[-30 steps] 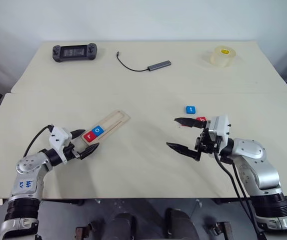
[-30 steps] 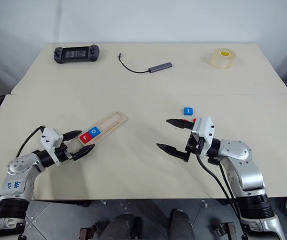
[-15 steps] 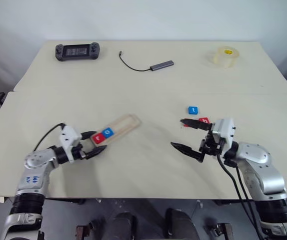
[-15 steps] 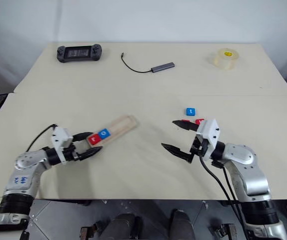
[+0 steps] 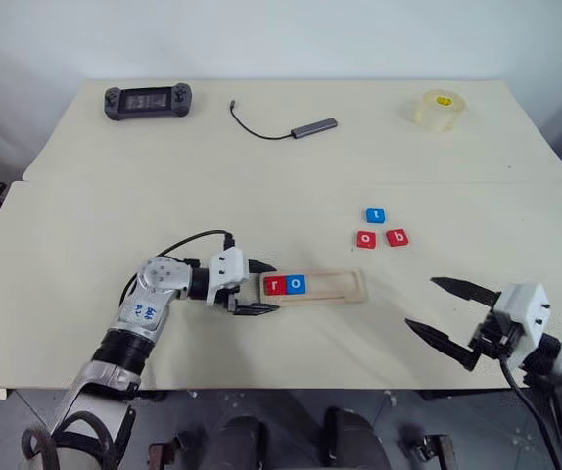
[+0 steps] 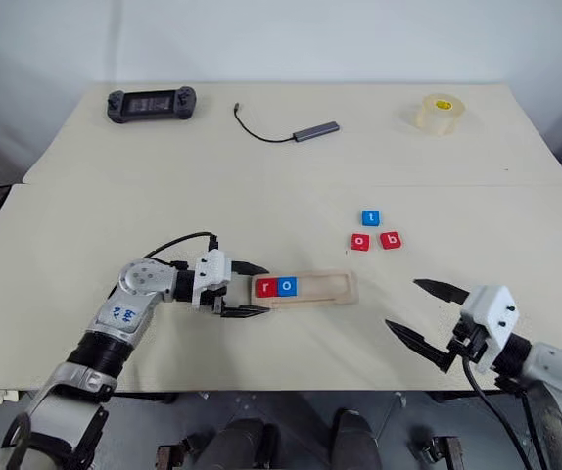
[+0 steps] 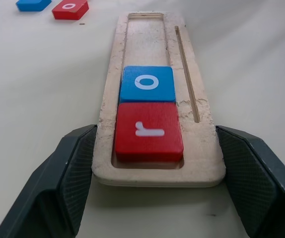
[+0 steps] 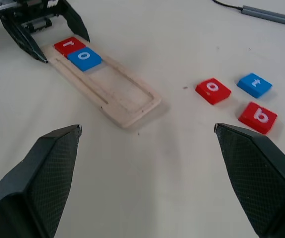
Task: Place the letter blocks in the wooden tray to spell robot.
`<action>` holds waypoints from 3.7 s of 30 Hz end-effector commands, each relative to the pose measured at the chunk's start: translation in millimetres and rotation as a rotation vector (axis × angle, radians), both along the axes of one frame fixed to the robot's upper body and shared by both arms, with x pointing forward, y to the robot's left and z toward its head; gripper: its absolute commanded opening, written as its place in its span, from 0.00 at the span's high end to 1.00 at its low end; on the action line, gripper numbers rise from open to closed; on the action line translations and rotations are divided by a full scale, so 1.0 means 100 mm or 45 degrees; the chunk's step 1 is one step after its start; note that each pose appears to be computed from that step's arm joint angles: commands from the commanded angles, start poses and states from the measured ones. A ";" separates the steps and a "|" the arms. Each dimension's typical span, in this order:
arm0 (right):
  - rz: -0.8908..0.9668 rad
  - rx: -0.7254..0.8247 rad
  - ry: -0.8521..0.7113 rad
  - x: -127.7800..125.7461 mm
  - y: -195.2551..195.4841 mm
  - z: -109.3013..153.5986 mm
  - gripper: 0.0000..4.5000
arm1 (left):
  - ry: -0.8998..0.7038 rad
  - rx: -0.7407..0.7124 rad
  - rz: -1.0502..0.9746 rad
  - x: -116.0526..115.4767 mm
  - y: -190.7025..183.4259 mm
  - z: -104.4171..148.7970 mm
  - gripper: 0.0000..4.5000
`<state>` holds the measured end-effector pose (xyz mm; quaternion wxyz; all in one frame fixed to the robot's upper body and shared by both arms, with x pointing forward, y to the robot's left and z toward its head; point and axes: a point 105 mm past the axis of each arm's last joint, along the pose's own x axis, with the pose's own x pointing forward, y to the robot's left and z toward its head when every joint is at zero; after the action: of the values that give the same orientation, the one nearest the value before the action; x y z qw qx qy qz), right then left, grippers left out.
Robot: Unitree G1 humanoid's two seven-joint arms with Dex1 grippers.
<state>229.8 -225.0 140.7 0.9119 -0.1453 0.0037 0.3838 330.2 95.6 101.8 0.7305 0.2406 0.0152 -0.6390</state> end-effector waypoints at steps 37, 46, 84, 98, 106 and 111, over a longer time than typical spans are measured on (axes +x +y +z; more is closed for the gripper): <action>-0.412 0.039 0.216 0.96 -0.06 0.61 0.00 | 0.098 -0.383 0.110 -0.59 0.64 0.38 0.01; -0.443 -0.128 0.367 1.18 0.03 0.44 0.00 | 0.091 -0.419 0.167 -0.63 0.62 0.38 0.01; -0.694 0.077 0.355 1.40 0.12 -0.09 0.60 | 0.015 -0.480 0.208 -0.53 0.54 0.41 0.00; -0.890 0.165 0.240 0.81 0.03 0.17 0.68 | 0.065 -0.504 0.110 -0.39 0.32 0.34 0.00; -0.970 0.217 0.359 0.51 0.21 -0.10 0.68 | 0.085 -0.492 0.052 -0.37 0.28 0.34 0.00; -0.971 0.226 0.412 0.51 0.26 -0.21 0.39 | 0.074 -0.481 0.041 -0.36 0.30 0.39 0.00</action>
<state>281.1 -197.3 112.4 0.9821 0.0150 0.1835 0.0406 294.8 123.9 132.9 0.7761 0.0693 -0.0677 -0.6231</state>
